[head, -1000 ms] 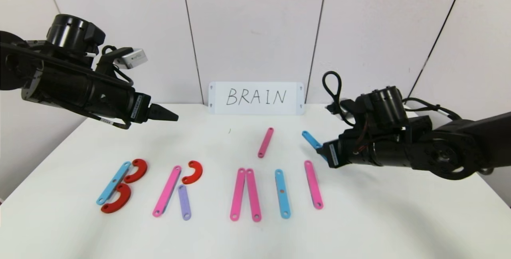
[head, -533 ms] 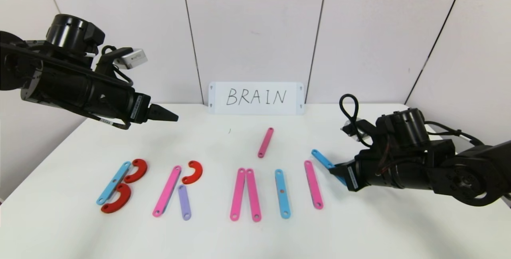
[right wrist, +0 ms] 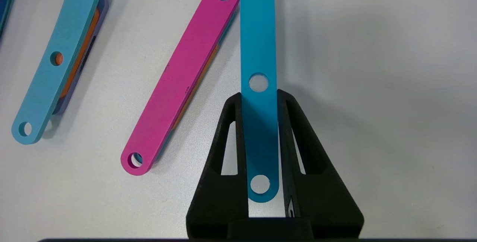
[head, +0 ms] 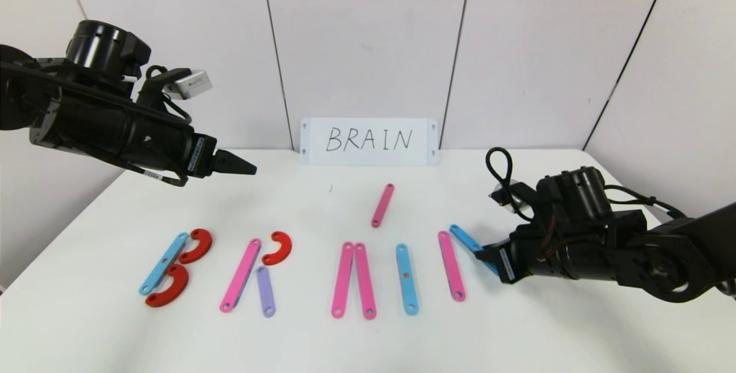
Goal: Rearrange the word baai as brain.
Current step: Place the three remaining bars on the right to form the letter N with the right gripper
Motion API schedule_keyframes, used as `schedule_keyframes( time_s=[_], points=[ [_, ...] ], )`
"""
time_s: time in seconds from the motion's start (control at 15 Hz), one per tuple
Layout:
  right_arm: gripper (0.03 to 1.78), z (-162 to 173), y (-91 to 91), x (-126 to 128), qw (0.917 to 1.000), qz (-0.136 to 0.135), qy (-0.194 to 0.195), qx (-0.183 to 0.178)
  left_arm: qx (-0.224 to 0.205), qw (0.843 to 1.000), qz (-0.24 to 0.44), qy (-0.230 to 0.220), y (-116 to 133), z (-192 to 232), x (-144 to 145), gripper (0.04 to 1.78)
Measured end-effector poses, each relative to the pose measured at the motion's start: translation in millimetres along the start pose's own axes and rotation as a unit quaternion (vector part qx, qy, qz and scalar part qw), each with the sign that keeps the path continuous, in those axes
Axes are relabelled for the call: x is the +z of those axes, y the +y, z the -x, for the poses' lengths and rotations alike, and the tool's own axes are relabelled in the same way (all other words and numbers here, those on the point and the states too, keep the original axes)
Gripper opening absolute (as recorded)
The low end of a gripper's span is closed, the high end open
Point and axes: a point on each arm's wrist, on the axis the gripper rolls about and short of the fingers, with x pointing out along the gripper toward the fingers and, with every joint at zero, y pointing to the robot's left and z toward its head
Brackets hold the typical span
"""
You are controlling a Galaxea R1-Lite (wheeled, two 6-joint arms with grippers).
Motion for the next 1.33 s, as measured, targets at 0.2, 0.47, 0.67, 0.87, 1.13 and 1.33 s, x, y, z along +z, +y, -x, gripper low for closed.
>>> schedule_keyframes(
  time_s=[0.2, 0.47, 0.67, 0.87, 1.13, 1.33],
  points=[
    [0.28, -2.3, -0.4, -2.9, 1.0, -0.001, 0.005, -0.001, 0.0, 1.0, 0.0, 0.0, 0.0, 0.1, 0.1, 1.74],
    [0.28, -3.4, -0.6, -5.0, 1.0, -0.002, 0.01, -0.001, 0.0, 1.0, 0.0, -0.001, -0.2, 0.7, 0.3, 1.74],
    [0.28, -3.7, -0.6, -7.5, 0.9999, -0.003, 0.014, -0.002, 0.0, 1.0, 0.0, -0.001, -0.2, 0.9, 0.5, 1.74],
    [0.41, -3.8, -0.6, -6.4, 1.0, -0.002, 0.008, -0.001, 0.0, 1.0, 0.0, -0.002, -0.2, 0.9, 0.5, 1.74],
    [0.96, -3.8, -0.6, -5.3, 1.0, -0.002, 0.001, -0.001, 0.0, 1.0, 0.0, -0.001, -0.4, 0.8, 0.5, 1.74],
    [1.45, -3.5, -0.2, -5.3, 1.0, -0.001, 0.001, -0.001, 0.0, 1.0, -0.001, -0.001, -0.4, 0.8, 0.5, 1.74]
  ],
)
